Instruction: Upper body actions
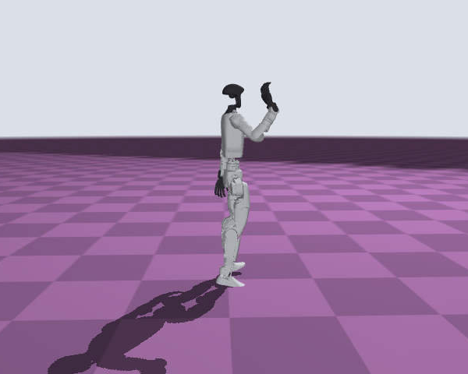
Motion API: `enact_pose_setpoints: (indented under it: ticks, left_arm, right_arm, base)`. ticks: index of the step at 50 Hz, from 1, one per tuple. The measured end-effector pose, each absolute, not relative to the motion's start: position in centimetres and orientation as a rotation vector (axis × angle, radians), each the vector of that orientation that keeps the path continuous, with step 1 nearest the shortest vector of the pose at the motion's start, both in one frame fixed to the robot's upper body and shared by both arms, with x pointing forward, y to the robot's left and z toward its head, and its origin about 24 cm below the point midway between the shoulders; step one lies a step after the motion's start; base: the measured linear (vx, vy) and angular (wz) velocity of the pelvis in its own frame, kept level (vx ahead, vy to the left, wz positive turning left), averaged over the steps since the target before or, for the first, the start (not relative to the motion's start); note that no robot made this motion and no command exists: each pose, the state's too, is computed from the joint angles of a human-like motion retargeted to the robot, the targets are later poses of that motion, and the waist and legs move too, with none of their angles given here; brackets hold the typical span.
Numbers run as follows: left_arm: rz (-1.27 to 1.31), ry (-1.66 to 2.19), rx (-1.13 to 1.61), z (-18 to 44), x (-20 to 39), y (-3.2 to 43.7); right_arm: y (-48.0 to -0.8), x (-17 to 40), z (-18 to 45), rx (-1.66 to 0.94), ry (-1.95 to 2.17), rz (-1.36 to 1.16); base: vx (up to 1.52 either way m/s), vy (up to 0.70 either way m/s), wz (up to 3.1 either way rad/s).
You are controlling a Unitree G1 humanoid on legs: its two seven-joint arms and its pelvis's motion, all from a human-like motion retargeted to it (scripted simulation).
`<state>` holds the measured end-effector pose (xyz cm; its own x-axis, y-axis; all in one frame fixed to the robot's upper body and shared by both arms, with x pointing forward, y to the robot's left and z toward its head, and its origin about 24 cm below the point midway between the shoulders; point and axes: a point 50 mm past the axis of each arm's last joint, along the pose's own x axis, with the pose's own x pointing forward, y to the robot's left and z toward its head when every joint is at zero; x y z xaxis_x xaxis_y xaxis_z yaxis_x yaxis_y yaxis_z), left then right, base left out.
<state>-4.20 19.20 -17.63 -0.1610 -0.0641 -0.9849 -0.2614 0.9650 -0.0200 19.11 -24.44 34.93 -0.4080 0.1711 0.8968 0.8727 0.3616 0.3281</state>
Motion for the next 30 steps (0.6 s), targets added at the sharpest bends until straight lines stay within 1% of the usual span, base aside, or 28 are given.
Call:
enact_pose_setpoints:
  ticks: [2,5,8,12,15,20,25,30]
  left_arm:
    - [0.173,1.72,-0.236,-17.7,-3.9,19.3]
    - [0.162,1.705,-0.215,-17.7,-3.4,19.6]
    - [0.142,1.691,-0.191,-17.7,-2.8,19.8]
    - [0.126,1.666,-0.172,-17.8,-2.1,19.7]
    - [0.122,1.652,-0.175,-17.9,-1.9,19.5]
    - [0.124,1.663,-0.187,-17.9,-2.3,19.3]
    - [0.124,1.7,-0.201,-17.8,-3.2,19.1]
    - [0.117,1.731,-0.196,-17.6,-4.2,19.2]
  right_arm:
    - [-22.4,18.1,35.3,-1.05,-1.985,-0.999]
    - [-20.1,17.1,35.4,-1.164,-2.188,-0.89]
    - [-19.0,16.7,35.3,-1.202,-2.279,-0.832]
    - [-18.9,17.3,35.2,-1.187,-2.26,-0.805]
    - [-20.1,18.2,35.5,-1.148,-2.143,-0.923]
    - [-23.8,20.4,35.4,-1.048,-1.766,-1.233]
    - [-26.8,22.3,33.5,-0.831,-1.473,-1.335]
    - [-27.9,22.5,32.0,-0.579,-1.411,-1.37]
  base:
    - [0.0,0.0,0.0]
    - [0.0,0.0,0.0]
    - [0.0,0.0,0.0]
    - [0.0,0.0,0.0]
    - [0.0,0.0,0.0]
    - [0.0,0.0,0.0]
    - [0.0,0.0,0.0]
    - [0.0,0.0,0.04]
